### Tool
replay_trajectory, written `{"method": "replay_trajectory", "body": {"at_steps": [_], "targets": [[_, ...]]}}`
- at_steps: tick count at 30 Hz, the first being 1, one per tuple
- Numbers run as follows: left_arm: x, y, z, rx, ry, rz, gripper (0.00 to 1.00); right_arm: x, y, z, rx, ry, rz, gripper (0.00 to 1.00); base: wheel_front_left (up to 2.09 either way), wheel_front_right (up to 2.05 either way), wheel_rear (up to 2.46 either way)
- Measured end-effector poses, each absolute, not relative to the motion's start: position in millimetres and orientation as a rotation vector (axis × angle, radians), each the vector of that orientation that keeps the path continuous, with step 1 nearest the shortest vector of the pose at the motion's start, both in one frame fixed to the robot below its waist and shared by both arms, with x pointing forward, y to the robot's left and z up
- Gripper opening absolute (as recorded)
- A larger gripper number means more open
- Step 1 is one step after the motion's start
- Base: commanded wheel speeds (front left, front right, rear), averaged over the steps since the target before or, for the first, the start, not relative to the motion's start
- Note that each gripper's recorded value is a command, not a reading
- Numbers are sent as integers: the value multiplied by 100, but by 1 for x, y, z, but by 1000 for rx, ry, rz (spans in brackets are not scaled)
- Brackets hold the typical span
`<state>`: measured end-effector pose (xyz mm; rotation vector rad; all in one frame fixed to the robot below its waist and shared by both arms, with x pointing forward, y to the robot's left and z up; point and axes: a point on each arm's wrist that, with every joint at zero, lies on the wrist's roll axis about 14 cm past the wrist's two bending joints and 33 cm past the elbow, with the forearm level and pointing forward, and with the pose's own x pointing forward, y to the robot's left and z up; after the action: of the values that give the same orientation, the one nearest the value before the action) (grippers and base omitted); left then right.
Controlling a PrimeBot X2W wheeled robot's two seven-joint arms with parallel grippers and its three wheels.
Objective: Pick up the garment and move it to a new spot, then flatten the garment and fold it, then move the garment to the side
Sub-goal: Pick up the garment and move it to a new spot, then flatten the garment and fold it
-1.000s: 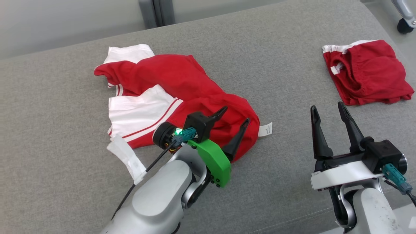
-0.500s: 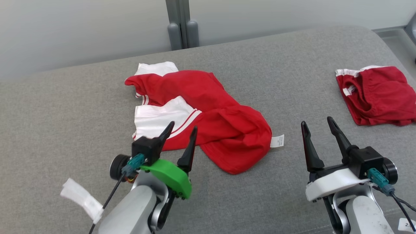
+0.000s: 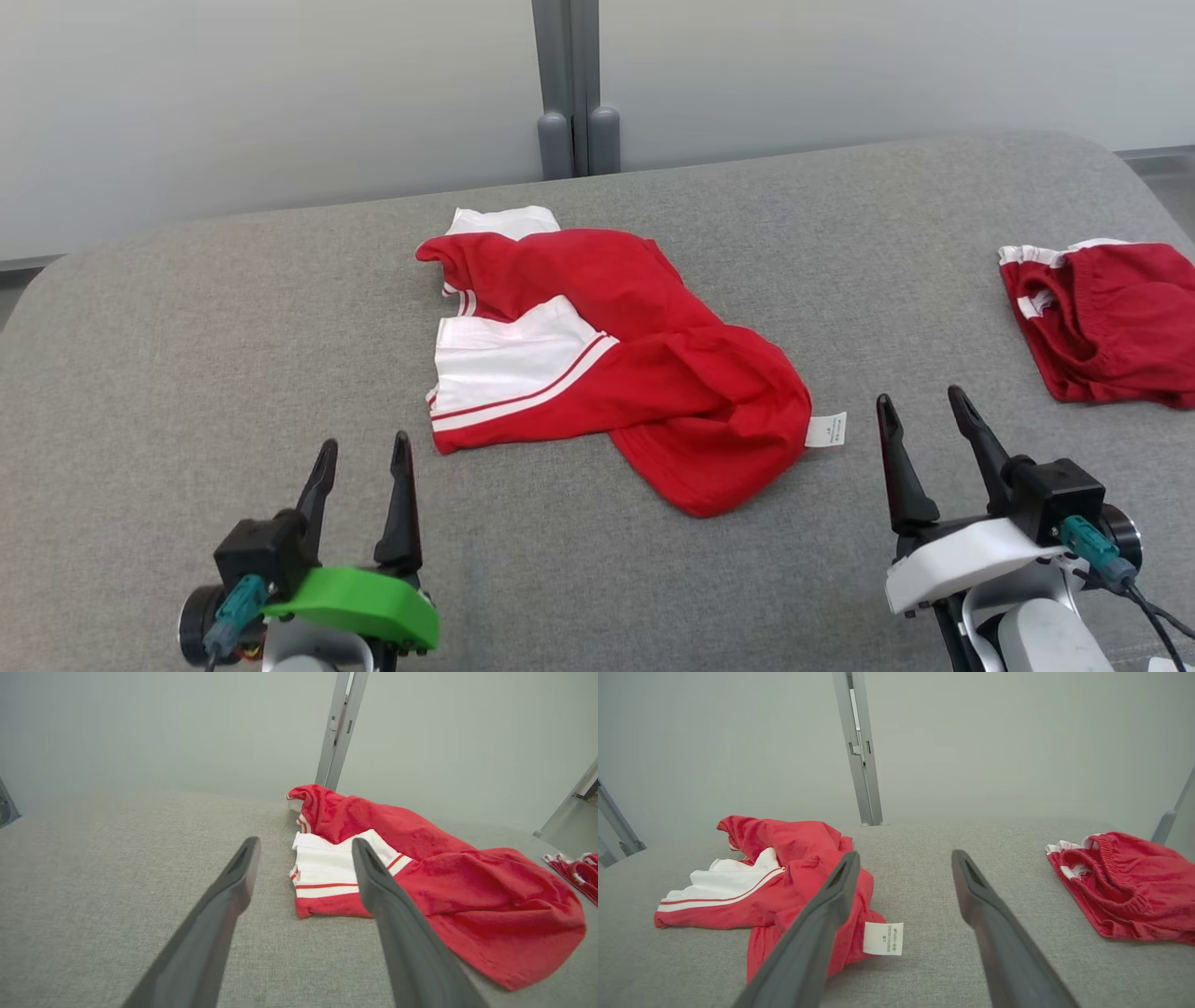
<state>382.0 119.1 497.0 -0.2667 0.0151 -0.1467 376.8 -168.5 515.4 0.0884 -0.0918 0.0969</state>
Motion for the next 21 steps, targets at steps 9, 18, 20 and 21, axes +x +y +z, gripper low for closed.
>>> {"method": "replay_trajectory", "body": {"at_steps": [9,18,20,21], "targets": [[368,141,482,-268,38,-73,100,373,-160,504,114,-63,118,100,0,0,0],[366,146,482,-275,28,-56,100,373,-157,499,123,-51,125,100,0,0,0],[366,145,481,-273,30,-59,100,373,-157,499,123,-51,125,100,0,0,0],[366,145,481,-272,31,-59,100,373,-157,499,123,-51,125,100,0,0,0]]}}
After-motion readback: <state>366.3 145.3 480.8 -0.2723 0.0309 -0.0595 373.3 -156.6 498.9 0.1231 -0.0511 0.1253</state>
